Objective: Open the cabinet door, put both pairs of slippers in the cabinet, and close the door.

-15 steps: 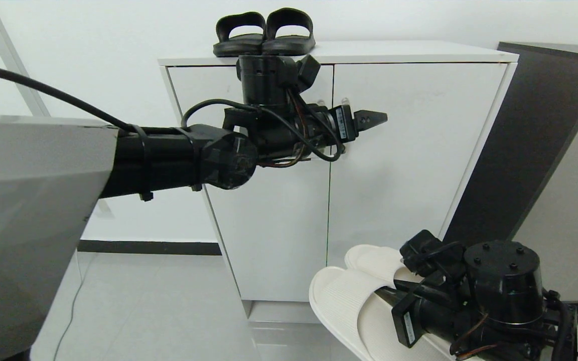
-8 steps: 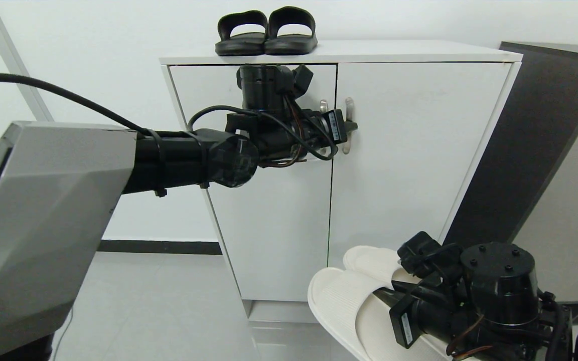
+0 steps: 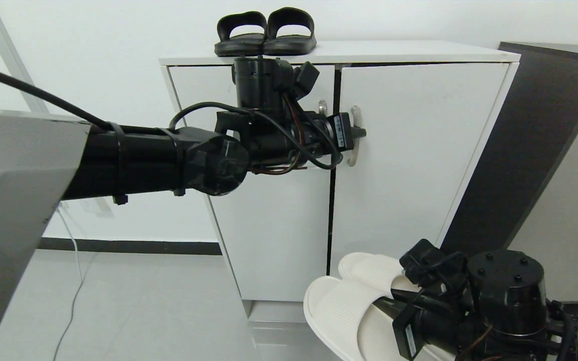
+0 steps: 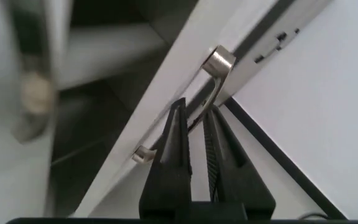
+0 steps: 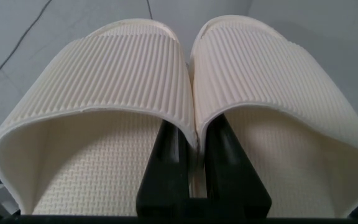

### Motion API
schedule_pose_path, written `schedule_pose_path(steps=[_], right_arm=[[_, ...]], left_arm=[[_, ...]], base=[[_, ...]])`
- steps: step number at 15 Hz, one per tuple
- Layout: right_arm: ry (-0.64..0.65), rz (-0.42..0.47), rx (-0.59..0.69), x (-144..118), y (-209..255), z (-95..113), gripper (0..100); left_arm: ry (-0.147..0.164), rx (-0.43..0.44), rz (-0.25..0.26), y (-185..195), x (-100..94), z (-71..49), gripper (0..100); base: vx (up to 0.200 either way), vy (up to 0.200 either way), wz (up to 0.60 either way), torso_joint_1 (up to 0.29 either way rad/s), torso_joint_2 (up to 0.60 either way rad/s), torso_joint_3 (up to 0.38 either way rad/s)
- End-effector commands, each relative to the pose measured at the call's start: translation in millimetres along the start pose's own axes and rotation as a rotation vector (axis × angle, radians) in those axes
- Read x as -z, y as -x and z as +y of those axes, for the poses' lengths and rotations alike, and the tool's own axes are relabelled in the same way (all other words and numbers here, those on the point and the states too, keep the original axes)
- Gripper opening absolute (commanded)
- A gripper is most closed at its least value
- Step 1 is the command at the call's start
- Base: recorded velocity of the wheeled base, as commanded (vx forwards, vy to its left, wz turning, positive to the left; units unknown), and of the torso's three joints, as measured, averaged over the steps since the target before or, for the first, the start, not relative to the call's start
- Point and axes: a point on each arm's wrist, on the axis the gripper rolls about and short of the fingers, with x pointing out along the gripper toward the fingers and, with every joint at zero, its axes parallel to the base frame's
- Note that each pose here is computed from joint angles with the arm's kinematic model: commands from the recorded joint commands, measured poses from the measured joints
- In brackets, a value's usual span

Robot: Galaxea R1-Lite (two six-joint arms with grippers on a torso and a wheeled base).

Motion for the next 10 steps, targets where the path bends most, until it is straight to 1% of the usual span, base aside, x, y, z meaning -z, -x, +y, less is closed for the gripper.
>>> schedule_pose_path(steps=[1,3,6,8,10], right_arm=[[0.009,-0.007,-0.007,-1,4,1,0],[0.026,-0.004,-0.013,1,5,2,0],[0.028,-0.01,-0.026,0,8,4,0],[0.029,-0.012,-0.031,0,9,4,0],[0.031,-0.013,-0.046,0,11,6,0]], left_arm=[[-0.009,0.018,-0.007,14,-5.3,-15.0,0],[-0.013,0.028,-0.016,20,-1.5,-20.4,0],[-0.013,0.042,-0.003,38,0.6,-34.3,0],[-0.027,0.055,-0.001,54,-0.7,-44.5,0],[-0.032,0.058,0.003,68,-0.4,-50.7,0]], base=[[0.0,0.0,0.0,0.0,0.0,0.0],[0.0,0.0,0.0,0.0,0.0,0.0],[0.0,0.0,0.0,0.0,0.0,0.0],[0.0,0.0,0.0,0.0,0.0,0.0],[0.0,0.0,0.0,0.0,0.0,0.0]])
